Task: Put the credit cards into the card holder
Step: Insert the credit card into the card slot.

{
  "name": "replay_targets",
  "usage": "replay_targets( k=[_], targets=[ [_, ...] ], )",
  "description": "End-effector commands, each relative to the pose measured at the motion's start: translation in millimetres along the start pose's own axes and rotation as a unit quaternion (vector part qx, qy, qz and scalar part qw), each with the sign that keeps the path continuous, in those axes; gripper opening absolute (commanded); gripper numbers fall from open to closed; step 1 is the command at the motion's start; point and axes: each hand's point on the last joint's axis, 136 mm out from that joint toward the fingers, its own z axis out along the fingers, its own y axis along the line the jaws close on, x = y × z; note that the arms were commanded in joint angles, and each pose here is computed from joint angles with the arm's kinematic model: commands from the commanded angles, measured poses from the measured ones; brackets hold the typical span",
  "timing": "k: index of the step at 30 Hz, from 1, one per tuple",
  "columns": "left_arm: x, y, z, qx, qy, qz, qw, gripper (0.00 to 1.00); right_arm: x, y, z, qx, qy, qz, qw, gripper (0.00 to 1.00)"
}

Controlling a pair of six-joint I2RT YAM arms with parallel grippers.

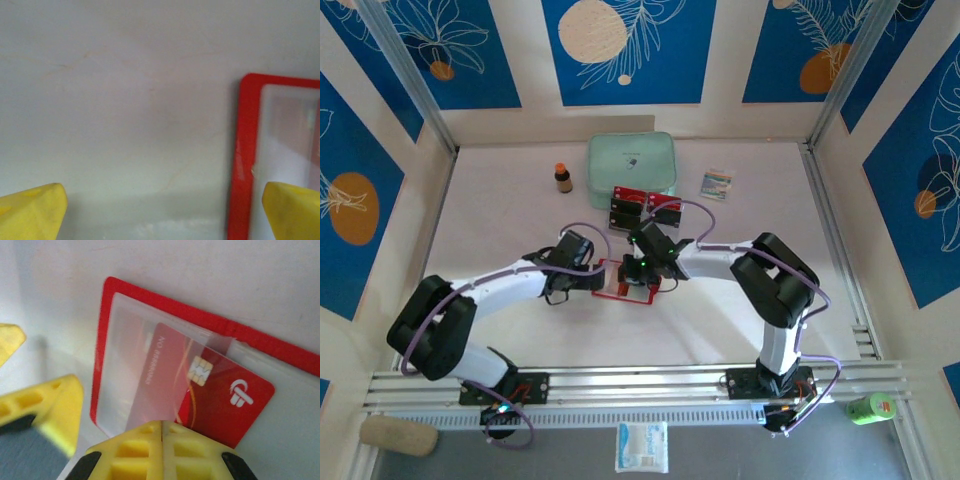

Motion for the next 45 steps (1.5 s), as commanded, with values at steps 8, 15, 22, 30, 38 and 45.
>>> replay_targets(
  k=[8,15,22,30,38,45],
  targets=[
    [9.2,15.4,11.1,-0.030,0.023,0.009,0.999,1.00,-3.1,-4.6,-26.5,-0.005,-0.011,-0.007,1.000,0.00],
    [15.1,17.0,14.6,-0.030,0.028,0.008,0.999,1.00,0.5,-14.7,-15.6,0.007,0.001,-0.004,1.000,0.00],
    [17.8,16.3,15.9,-0.026,0.030,0.008,0.999,1.00,3.6,-22.0,-3.4,0.018,0.016,-0.001,1.000,0.00],
    [22.4,16.7,17.8,-0.023,0.033,0.005,0.999,1.00,5.4,-13.8,10.1,0.021,0.038,-0.014,0.999,0.00],
    [25.7,16.8,18.5,-0.020,0.035,0.002,0.999,1.00,5.2,-3.8,22.0,0.019,0.052,-0.022,0.998,0.00],
    [21.3,14.0,10.3,-0.010,0.028,-0.003,1.000,1.00,-1.6,6.8,14.7,0.008,0.045,-0.033,0.998,0.00]
  ],
)
